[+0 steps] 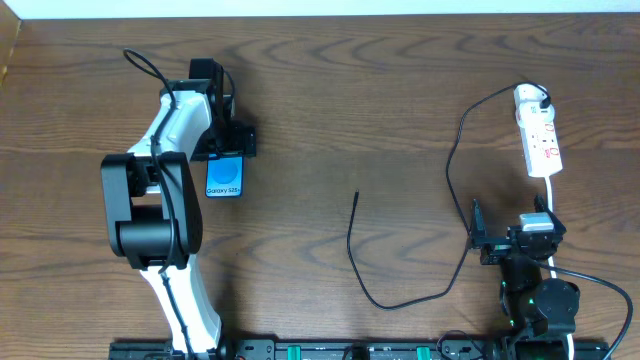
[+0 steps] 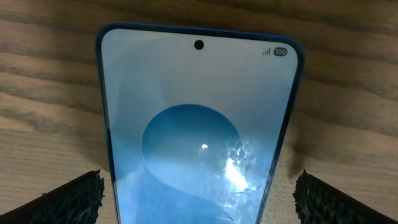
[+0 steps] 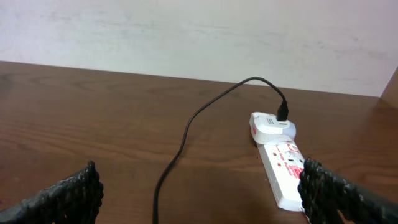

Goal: Plug charger to phone and switch on socket
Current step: 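Lower the left gripper onto the phone's bottom edge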

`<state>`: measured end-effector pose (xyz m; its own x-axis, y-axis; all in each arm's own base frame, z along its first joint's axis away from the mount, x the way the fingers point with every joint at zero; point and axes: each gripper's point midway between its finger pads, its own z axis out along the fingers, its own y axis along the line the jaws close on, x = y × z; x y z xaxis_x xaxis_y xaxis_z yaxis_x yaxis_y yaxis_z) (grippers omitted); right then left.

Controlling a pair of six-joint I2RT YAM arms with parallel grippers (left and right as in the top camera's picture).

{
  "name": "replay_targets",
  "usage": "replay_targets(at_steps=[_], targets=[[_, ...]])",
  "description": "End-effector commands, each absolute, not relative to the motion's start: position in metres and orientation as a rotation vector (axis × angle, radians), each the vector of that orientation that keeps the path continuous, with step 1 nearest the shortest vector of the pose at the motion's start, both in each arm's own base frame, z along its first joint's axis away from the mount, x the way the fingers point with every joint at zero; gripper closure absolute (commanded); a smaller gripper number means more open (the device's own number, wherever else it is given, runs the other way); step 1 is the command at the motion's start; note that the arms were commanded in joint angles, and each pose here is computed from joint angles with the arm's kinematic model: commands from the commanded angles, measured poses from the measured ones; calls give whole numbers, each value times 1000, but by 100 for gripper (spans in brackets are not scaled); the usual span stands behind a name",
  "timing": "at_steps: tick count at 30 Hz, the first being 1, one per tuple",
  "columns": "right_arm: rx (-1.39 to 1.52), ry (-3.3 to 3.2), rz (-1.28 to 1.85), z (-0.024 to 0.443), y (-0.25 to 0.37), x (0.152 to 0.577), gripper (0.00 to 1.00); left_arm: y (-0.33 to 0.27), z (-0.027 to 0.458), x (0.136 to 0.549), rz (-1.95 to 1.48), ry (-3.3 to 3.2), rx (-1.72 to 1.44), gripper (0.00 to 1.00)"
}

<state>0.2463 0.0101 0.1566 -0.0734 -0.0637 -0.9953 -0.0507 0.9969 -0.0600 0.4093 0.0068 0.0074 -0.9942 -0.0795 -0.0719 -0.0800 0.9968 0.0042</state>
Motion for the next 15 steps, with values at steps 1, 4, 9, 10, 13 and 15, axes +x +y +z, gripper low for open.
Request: replay_targets(at_steps=[1, 4, 9, 10, 13, 15], targets=[[-72, 1646, -12, 156, 8, 246, 1, 11, -1, 407, 32, 3082, -137, 2], [-72, 1646, -12, 156, 8, 246, 1, 13, -1, 408, 32, 3079, -144, 2], [-72, 1646, -12, 156, 8, 246, 1, 19, -3, 405, 32, 3085, -171, 2], [-72, 1646, -12, 156, 8, 246, 1, 20, -3, 404, 32, 3088, -175, 2], [-72, 1646, -12, 156, 8, 246, 1, 21, -6, 401, 27, 3098, -178, 2], [-72, 1646, -12, 156, 8, 246, 1, 18, -6, 401, 12, 3099, -176, 2]])
